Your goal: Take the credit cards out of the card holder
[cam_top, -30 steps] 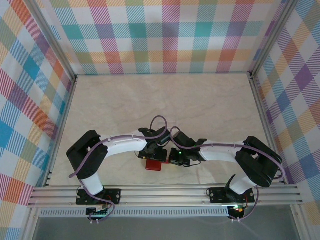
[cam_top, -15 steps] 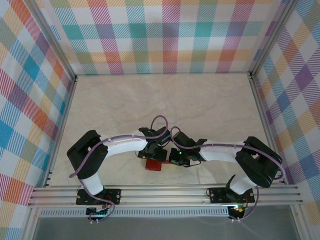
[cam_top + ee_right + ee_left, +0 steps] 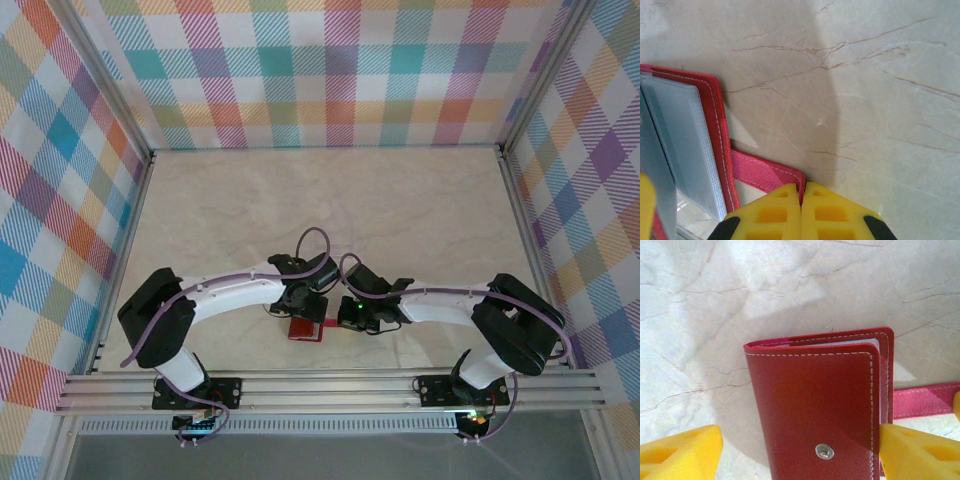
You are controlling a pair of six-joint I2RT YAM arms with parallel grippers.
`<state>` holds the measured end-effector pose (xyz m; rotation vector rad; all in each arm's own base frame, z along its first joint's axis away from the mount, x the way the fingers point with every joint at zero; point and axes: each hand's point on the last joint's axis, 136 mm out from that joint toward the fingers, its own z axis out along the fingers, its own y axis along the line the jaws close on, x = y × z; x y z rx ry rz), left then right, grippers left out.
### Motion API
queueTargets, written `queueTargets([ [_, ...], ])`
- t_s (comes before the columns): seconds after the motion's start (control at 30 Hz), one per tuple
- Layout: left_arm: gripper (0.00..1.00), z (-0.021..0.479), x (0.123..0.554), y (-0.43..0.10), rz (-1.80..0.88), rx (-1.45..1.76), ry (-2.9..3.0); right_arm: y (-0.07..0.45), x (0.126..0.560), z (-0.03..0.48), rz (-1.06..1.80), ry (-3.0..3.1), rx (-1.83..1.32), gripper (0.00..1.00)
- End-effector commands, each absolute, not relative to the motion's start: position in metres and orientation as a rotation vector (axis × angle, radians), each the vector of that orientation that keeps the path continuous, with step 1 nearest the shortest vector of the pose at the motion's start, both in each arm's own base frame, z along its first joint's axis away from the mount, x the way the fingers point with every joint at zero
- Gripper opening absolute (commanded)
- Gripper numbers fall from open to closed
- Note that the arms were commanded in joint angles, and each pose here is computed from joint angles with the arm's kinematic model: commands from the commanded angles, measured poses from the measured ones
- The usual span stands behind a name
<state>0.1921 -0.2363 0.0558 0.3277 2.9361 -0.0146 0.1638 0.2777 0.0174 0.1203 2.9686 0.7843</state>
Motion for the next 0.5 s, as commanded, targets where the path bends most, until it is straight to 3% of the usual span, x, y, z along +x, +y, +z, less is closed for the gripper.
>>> queueTargets([
  [0.0,0.77,0.065,0.187,-0.212,0.099,0.333,2.925,0.267,0.165,0.015,0.713,2.984,0.134,0.03],
  [0.23,0.68,0.072,0.188,-0.193,0.059,0.257,2.915,0.264,0.167,0.018,0.698,2.979,0.136,0.03],
  [0.47,0.79,0.075,0.189,-0.187,-0.075,0.176,2.911,0.262,0.168,0.022,0.682,2.975,0.131,0.04],
])
